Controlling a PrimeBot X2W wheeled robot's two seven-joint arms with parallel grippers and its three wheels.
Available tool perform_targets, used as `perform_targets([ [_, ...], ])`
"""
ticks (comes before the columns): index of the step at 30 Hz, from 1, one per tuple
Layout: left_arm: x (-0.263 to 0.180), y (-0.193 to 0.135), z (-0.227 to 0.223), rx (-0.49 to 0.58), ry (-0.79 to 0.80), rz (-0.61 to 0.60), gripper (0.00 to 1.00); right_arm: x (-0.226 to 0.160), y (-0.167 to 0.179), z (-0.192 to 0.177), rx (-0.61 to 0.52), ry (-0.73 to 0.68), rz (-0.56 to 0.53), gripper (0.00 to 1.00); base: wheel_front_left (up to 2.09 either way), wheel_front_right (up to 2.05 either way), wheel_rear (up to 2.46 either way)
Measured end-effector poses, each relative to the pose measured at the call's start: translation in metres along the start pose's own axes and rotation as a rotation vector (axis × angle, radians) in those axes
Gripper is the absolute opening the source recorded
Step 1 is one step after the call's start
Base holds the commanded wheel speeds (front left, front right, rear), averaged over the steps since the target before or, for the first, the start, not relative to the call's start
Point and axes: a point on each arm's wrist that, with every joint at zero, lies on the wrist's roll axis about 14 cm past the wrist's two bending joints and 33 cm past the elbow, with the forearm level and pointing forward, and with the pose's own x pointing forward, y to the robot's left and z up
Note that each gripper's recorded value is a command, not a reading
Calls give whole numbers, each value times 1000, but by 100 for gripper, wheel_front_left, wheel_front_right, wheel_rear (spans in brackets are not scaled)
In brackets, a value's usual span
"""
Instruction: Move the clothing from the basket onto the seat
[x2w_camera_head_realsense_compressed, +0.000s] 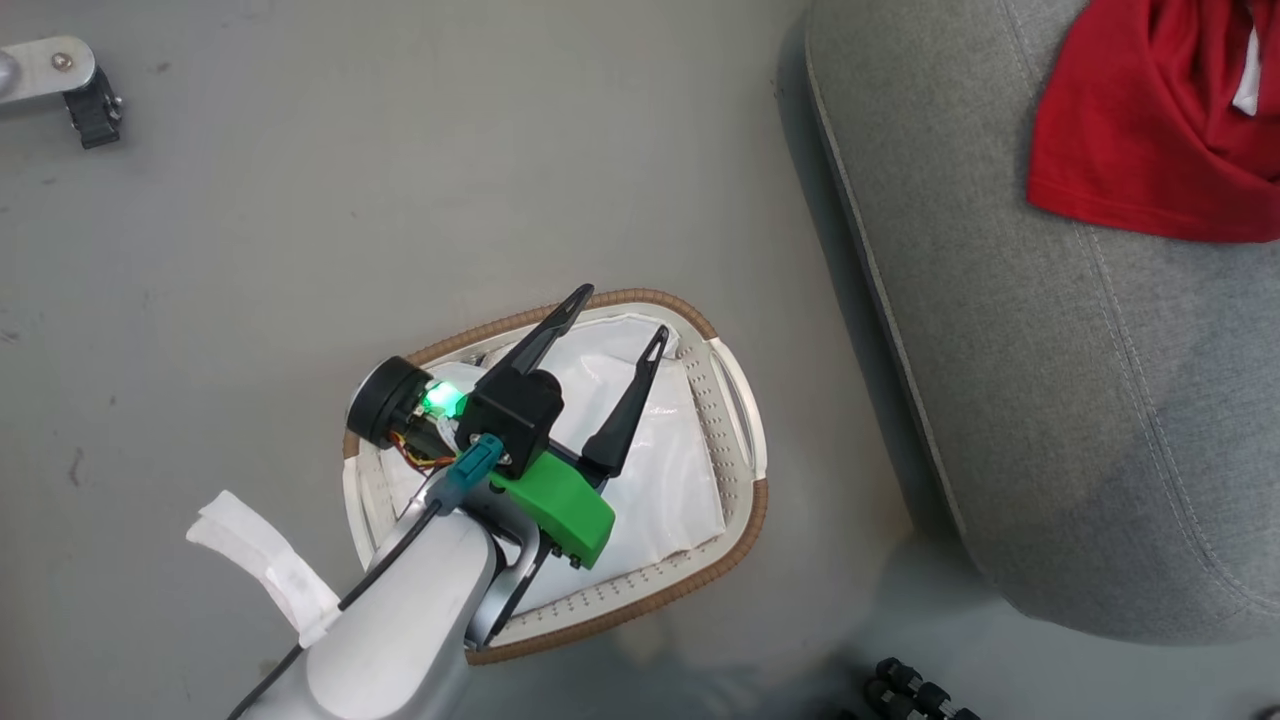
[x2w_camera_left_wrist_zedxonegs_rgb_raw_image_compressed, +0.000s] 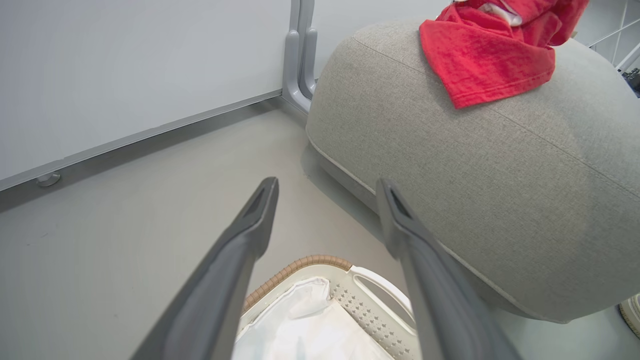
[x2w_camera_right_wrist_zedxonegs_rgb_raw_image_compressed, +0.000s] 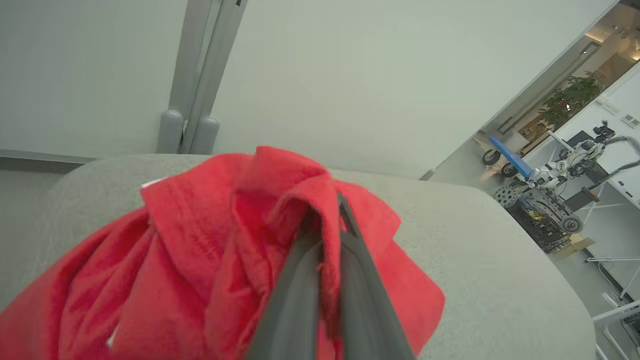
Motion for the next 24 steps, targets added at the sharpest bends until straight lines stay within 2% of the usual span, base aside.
perform_targets([
  [4, 2, 1, -2, 1, 5, -6, 100, -22, 19, -37, 25, 88, 30, 0, 0, 0, 0],
  [7, 4, -2, 0, 5, 0, -14, 100, -35, 18, -47, 51, 109, 15, 21, 0, 0, 0],
  [8, 5, -3, 2, 6, -4, -15, 100, -37, 17, -47, 63, 108, 11, 21, 0, 0, 0],
  [9, 5, -4, 4, 7, -7, -17, 100, -40, 17, -47, 72, 106, 7, 100, 0, 0, 0],
  [16, 6, -11, 15, 1, -37, -18, 100, -64, 26, -52, 96, 117, 35, 100, 0, 0, 0],
  [24, 3, -21, 32, -2, -81, -9, 100, -90, 30, -41, 126, 71, 75, 100, 0, 0, 0],
])
